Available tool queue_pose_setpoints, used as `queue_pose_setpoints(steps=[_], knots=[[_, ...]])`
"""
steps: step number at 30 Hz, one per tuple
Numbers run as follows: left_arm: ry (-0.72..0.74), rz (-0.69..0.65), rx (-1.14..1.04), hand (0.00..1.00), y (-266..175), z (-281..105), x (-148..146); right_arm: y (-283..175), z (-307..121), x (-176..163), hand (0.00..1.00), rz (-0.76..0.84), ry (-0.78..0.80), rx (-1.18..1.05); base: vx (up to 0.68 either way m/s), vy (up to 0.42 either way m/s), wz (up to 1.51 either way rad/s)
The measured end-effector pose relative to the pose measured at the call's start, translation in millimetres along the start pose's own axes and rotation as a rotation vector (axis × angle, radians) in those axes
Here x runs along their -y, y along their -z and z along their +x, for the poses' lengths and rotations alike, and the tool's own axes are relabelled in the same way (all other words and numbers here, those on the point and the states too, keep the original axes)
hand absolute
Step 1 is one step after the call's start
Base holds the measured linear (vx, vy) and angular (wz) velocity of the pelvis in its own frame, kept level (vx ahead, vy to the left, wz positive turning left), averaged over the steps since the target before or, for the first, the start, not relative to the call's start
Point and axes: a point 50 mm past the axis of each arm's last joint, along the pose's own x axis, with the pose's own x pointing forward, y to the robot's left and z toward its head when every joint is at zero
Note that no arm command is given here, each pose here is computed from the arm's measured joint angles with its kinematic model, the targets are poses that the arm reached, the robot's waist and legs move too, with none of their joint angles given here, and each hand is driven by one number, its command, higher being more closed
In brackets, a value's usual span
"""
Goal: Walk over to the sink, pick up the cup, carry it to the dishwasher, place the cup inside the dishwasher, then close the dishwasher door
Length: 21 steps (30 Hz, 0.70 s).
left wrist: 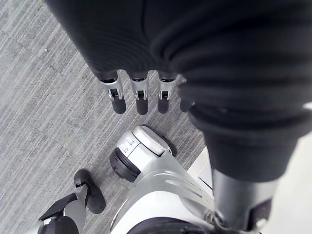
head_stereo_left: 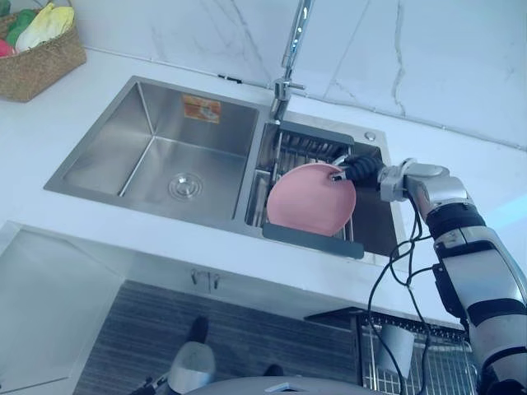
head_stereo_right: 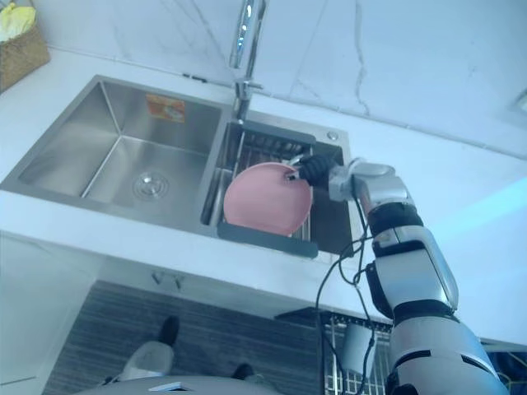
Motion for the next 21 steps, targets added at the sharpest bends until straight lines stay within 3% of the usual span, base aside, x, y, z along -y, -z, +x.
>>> queue_pose_setpoints(steps=[8,12,21], knots=[[-0.006,-0.009,-0.024,0.0,8.6,-0.9,-0.9,17.4,3.6,-3.0,1.0,0.055,0.027,0.007,0.0,0.0,0.01],[-0.015,-0.01,-0.03,0.0,10.1,-0.8,-1.0,24.9,6.7,-1.6,1.0,0.102,0.128,0.02,0.0,0.0,0.0],[-0.02,-0.022,-0.049,0.0,13.8,0.0,4.1,36.3,10.0,3.7,1.0,0.392,0.373,0.13,0.0,0.004,-0.04]])
